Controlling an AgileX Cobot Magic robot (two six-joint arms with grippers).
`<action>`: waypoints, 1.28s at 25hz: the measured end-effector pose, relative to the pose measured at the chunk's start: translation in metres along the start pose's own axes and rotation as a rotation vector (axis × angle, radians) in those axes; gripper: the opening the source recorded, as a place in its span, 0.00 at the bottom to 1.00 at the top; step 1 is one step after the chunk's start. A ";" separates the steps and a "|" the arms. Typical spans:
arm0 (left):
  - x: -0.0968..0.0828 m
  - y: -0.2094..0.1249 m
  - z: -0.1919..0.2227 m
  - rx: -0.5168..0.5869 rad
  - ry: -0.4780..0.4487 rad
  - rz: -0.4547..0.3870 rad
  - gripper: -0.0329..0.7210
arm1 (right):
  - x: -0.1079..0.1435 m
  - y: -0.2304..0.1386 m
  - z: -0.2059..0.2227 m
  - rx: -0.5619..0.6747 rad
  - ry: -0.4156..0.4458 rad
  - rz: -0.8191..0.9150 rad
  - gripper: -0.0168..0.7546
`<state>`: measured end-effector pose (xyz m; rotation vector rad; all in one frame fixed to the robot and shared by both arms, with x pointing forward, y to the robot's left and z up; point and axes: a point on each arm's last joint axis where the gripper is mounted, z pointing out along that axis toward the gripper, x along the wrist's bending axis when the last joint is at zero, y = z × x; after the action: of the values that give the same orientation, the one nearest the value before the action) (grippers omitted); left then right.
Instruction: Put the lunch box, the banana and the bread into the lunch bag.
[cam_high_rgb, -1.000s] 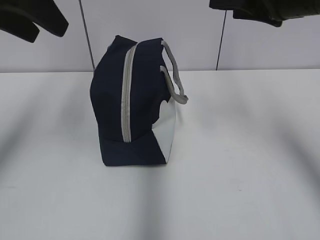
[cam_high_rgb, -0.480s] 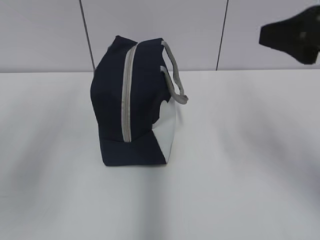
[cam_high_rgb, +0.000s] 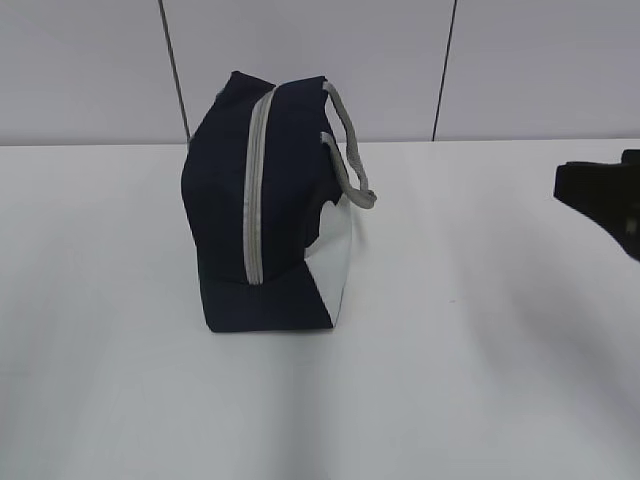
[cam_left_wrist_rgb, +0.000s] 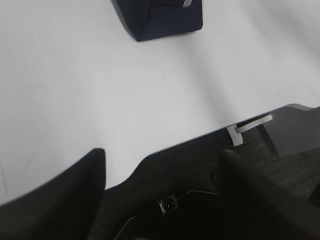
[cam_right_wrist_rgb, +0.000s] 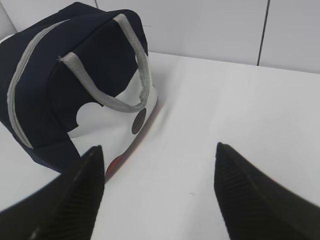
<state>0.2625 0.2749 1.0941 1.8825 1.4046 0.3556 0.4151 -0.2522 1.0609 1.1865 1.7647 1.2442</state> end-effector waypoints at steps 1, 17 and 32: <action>0.000 -0.007 -0.003 -0.023 0.003 0.001 0.68 | 0.002 0.000 -0.002 -0.007 0.000 -0.012 0.68; 0.008 -0.049 -0.015 -0.125 0.120 0.002 0.60 | 0.024 -0.017 0.041 0.111 -0.045 -0.193 0.65; 0.008 -0.049 -0.015 -0.127 0.134 -0.010 0.60 | 0.027 -0.045 0.076 0.270 -0.080 -0.291 0.64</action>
<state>0.2222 0.2939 1.0682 1.7754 1.4435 0.5620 0.4588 -0.2067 0.9937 1.0583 2.0056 0.7984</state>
